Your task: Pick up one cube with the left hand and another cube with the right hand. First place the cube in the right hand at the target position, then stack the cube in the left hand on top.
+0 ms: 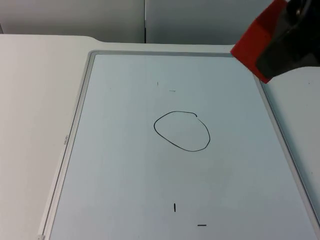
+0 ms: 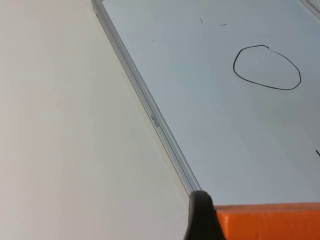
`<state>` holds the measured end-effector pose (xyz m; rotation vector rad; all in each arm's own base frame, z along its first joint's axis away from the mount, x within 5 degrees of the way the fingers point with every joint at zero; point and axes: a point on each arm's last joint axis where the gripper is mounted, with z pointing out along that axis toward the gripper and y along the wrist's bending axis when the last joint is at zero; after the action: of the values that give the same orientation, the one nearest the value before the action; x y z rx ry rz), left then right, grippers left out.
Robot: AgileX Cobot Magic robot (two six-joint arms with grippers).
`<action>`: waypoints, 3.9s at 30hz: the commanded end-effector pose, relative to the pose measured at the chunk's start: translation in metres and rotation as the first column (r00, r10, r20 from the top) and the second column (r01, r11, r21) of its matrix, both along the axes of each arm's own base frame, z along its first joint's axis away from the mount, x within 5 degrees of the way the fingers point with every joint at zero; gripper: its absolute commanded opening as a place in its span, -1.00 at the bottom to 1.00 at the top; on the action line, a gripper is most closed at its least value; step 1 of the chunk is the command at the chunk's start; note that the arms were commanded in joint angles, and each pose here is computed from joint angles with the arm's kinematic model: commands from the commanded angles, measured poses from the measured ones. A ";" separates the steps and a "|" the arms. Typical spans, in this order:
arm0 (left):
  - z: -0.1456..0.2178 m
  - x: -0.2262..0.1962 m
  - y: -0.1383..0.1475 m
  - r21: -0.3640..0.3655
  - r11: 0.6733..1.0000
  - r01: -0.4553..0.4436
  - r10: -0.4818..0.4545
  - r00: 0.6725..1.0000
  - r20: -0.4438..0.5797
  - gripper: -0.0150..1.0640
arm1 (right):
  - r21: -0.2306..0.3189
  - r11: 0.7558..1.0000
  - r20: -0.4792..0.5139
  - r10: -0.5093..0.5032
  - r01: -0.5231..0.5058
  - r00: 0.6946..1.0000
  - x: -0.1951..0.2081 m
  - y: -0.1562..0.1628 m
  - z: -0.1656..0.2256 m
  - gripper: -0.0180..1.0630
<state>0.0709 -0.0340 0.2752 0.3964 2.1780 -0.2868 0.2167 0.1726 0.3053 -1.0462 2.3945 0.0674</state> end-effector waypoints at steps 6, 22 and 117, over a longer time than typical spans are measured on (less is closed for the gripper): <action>0.001 0.000 -0.001 -0.015 1.000 0.007 -0.007 1.000 0.016 -0.62 | 0.067 0.989 -0.073 -0.128 0.133 0.989 0.036 -0.005 -0.025 -0.97; 0.001 0.000 -0.001 -0.017 1.000 0.008 -0.008 1.000 0.019 -0.62 | -0.047 0.989 -0.257 -0.146 0.139 0.955 0.095 0.033 -0.075 -0.97; 0.001 0.000 0.000 -0.013 1.000 0.007 -0.007 1.000 0.023 -0.62 | -0.181 0.976 -0.243 -0.163 0.120 0.956 0.140 0.074 -0.179 0.08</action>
<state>0.0712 -0.0340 0.2757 0.3977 2.1712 -0.2850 0.3544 0.2465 0.1233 -0.9881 2.7609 -0.0476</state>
